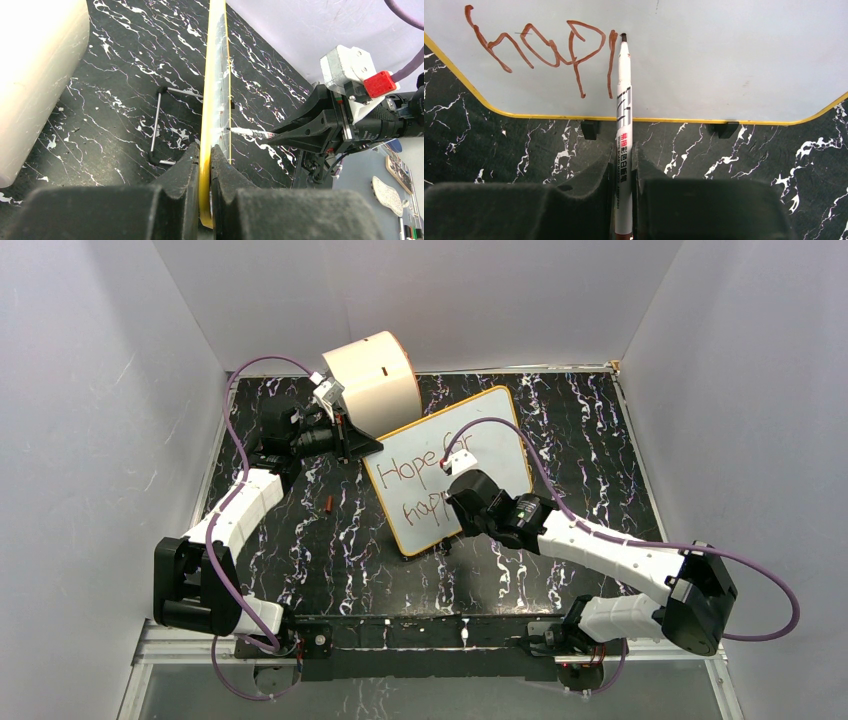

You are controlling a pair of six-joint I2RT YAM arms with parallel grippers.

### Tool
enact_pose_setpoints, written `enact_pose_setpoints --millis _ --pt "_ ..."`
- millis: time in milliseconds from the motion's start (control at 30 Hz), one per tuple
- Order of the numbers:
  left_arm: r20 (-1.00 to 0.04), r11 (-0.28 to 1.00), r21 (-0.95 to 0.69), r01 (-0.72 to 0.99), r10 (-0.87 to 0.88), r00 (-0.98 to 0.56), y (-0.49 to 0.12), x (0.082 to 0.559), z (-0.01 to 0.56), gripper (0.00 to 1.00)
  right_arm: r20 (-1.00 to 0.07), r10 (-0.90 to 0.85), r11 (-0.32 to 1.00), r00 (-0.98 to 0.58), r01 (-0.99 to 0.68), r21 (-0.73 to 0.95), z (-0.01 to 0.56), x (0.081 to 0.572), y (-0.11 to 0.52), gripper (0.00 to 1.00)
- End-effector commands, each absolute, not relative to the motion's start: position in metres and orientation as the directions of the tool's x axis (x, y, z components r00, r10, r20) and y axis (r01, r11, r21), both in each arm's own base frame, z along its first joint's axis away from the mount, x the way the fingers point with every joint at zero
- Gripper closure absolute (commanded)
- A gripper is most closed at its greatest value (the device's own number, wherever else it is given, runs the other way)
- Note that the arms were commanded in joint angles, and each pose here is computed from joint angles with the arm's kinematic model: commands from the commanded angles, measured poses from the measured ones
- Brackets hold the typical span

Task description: Write a sentence on the whiteboard

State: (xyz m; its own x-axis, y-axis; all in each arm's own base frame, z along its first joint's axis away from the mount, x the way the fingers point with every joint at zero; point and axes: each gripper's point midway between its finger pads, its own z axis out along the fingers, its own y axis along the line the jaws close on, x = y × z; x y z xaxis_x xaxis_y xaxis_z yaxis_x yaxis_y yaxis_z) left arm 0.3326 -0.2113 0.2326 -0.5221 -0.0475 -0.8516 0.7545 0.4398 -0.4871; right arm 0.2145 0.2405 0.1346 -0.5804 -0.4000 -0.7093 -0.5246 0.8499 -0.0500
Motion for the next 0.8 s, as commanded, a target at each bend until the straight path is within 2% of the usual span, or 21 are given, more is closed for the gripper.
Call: enact_pose_setpoints --millis 0,767 --pt "-0.818 0.489 -0.501 0.714 0.003 -0.576 -0.211 0.331 0.201 1.00 -0.767 -0.317 0.886 -0.557 -0.462 -0.031 0.156 0.234 0.240 1.00" --pt "-0.817 0.490 -0.502 0.713 0.003 -0.577 -0.211 0.330 0.201 1.00 -0.625 -0.396 0.849 -0.673 -0.527 0.028 0.117 0.202 0.238 1.00"
